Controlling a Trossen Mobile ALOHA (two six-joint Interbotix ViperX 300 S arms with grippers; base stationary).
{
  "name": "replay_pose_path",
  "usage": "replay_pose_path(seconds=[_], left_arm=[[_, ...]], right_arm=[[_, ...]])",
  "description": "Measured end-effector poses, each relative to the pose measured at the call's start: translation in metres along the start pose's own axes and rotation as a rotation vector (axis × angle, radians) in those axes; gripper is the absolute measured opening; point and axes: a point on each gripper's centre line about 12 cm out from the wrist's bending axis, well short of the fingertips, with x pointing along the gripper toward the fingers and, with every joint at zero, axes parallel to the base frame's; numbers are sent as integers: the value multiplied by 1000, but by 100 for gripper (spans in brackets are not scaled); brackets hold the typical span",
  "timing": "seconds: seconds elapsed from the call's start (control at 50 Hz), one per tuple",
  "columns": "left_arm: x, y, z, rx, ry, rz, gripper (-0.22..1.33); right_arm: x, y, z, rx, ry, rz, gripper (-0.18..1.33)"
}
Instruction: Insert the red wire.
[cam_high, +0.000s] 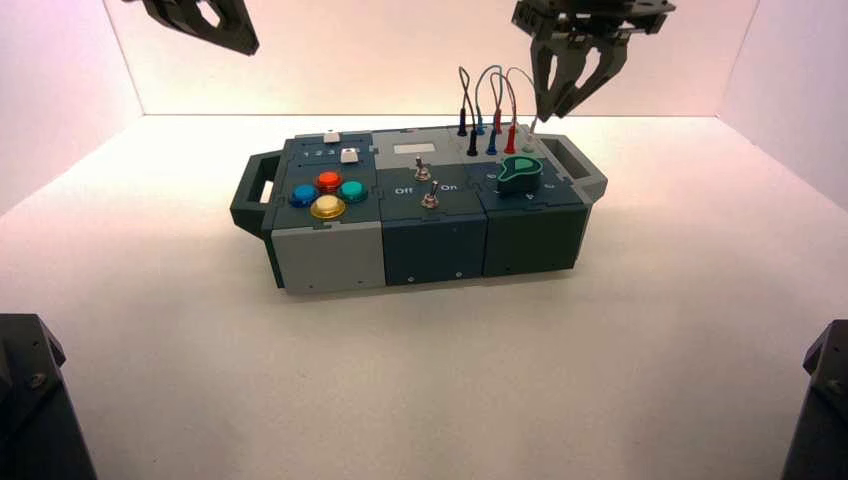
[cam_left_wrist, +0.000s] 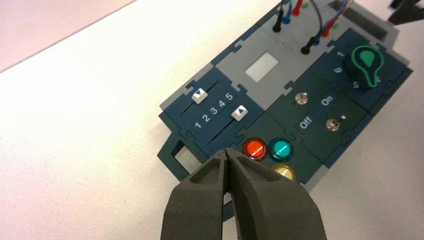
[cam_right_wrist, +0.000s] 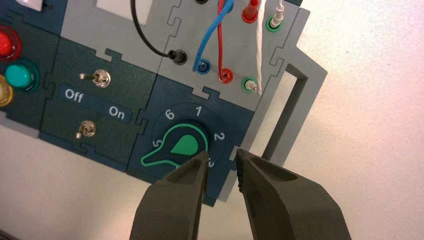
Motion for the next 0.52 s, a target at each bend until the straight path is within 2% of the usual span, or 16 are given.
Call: replay_pose_path(seconds=[0.18,0.42,0.52], left_arm=[[-3,0,1,2,-15,6,-16],[-5,-2,-8,2,-24,15,-16],[-6,-1,-8,3,-40,25,-16]], right_arm=[[-6,-1,0,1,-15,-2,67],[-6,-1,0,2,-11,-1,67],[-5,-1,-2,2,-6,-1,67]])
